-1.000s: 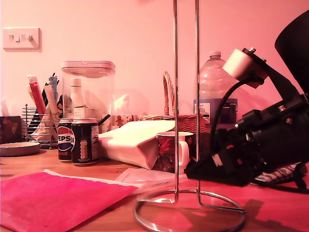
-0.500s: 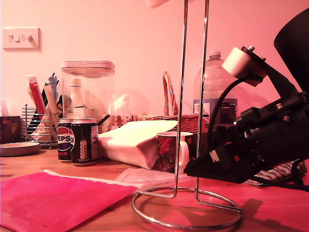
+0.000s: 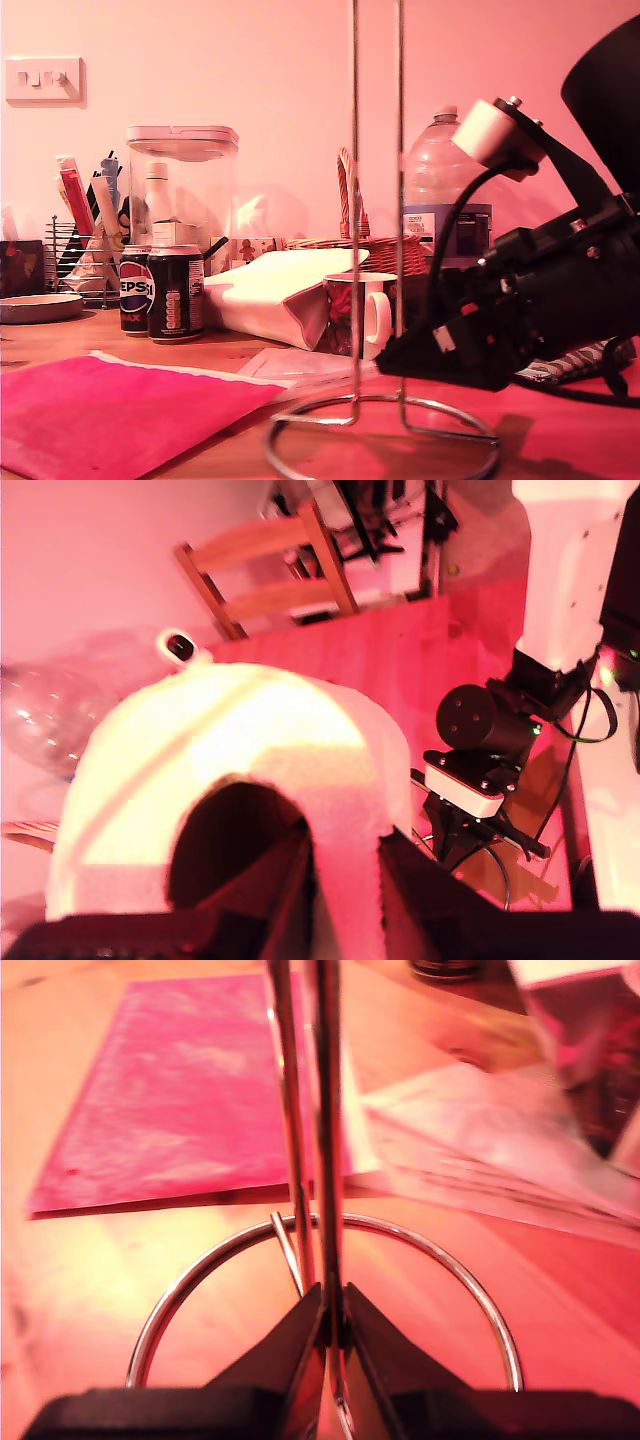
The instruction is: Insert the paper towel roll into the metallic stand.
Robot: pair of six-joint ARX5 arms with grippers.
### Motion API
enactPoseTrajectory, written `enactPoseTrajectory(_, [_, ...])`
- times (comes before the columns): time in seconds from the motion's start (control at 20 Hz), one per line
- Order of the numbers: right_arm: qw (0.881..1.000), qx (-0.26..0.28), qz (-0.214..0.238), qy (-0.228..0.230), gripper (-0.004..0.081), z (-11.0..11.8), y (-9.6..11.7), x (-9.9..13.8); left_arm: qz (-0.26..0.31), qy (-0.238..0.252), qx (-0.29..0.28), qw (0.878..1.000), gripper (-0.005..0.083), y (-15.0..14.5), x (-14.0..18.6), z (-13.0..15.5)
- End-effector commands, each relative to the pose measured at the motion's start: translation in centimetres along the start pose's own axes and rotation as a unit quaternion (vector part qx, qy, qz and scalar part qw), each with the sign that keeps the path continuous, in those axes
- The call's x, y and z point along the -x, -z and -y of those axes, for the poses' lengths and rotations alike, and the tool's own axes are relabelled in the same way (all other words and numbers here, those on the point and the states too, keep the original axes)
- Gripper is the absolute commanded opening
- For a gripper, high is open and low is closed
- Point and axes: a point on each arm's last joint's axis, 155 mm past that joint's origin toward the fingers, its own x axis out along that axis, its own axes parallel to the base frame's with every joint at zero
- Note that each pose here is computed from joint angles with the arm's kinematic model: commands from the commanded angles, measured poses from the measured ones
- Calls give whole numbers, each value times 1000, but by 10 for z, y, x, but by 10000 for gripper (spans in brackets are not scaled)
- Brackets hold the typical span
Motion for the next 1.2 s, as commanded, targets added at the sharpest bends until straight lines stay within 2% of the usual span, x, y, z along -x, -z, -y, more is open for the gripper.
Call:
enactPoseTrajectory(0.0, [1000, 0, -15, -10, -11, -6, 9, -1, -1, 2, 7, 1000, -22, -2, -8, -2])
enactPoseTrajectory(0.35, [999, 11, -30, 5, -11, 0, 17, -1, -4, 5, 52, 999, -24, 0, -10, -2])
enactPoseTrajectory(0.5, [998, 9, -47, 30, -11, 10, 25, 0, -3, 4, 53, 999, -24, -1, -9, -1])
enactPoseTrajectory(0.95, [997, -1, -50, 55, -11, 28, 28, 3, 19, -8, 47, 999, -24, -6, 14, 1])
enactPoseTrajectory(1.15, [997, -3, -49, 55, -11, 28, 27, 3, 23, -11, 46, 999, -24, -6, 18, 2])
